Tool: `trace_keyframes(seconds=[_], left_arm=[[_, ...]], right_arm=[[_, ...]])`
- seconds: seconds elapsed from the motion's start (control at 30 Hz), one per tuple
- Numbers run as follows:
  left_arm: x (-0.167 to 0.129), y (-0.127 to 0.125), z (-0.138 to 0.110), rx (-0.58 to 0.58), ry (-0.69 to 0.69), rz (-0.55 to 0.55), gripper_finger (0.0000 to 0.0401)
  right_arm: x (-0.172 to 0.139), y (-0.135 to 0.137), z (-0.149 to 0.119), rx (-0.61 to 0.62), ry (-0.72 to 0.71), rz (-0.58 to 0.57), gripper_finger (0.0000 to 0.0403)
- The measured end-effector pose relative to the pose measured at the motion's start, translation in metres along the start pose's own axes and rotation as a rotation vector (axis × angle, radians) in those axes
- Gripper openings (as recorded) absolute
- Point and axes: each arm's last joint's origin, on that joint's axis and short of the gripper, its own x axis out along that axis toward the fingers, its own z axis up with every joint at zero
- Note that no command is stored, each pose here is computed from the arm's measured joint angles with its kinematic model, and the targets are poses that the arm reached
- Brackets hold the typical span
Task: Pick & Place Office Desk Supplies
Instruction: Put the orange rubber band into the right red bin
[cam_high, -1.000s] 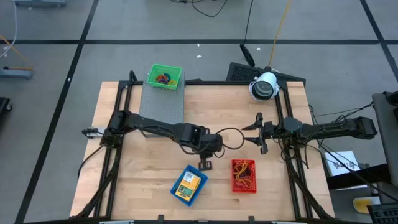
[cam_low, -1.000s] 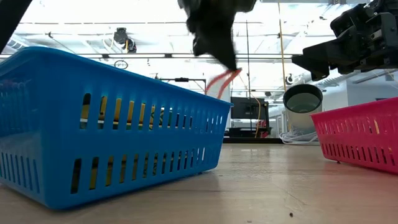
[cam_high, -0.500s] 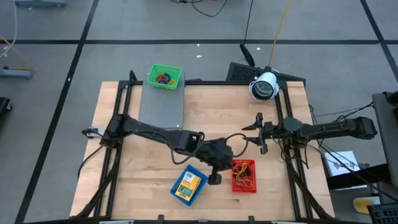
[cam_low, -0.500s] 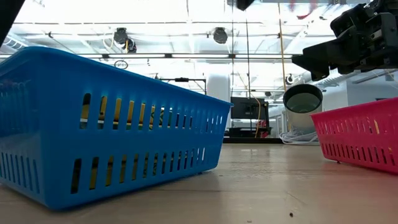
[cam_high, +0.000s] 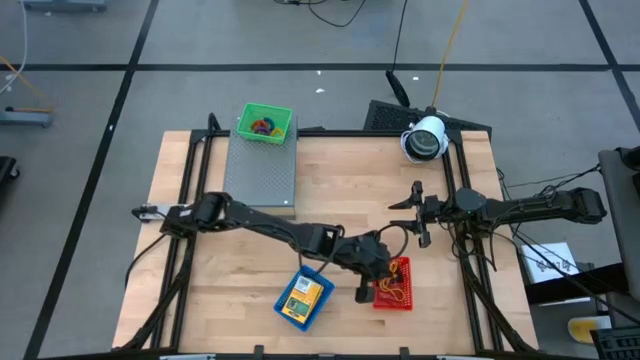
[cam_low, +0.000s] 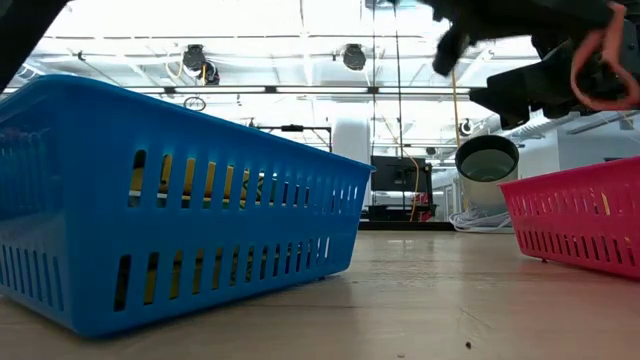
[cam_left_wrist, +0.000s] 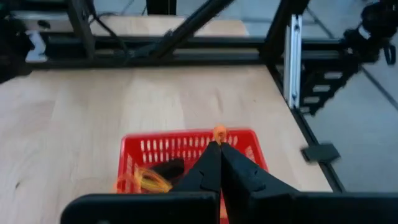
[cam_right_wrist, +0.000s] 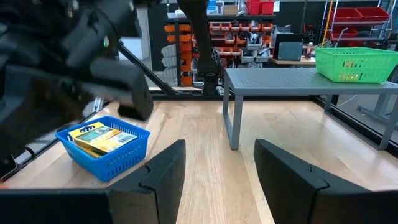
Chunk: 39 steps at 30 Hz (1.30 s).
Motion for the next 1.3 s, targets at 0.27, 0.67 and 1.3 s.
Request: trace_keyframes(seconds=[0.27, 0.67, 1.3], left_arm=[[0.031, 0.007, -0.023, 0.001, -0.019, 0.052, 0.0001], [0.054, 0.014, -0.051, 0.024, 0.037, 0.094, 0.0003], [0.046, 0.008, -0.041, 0.030, 0.020, 0.088, 0.0168]], right_arm=[[0.000, 0.000, 0.000, 0.000, 0.001, 0.000, 0.0181], [0.000, 0.000, 0.000, 0.000, 0.000, 0.000, 0.0181], [0.000, 0.000, 0.000, 0.000, 0.000, 0.000, 0.0181]])
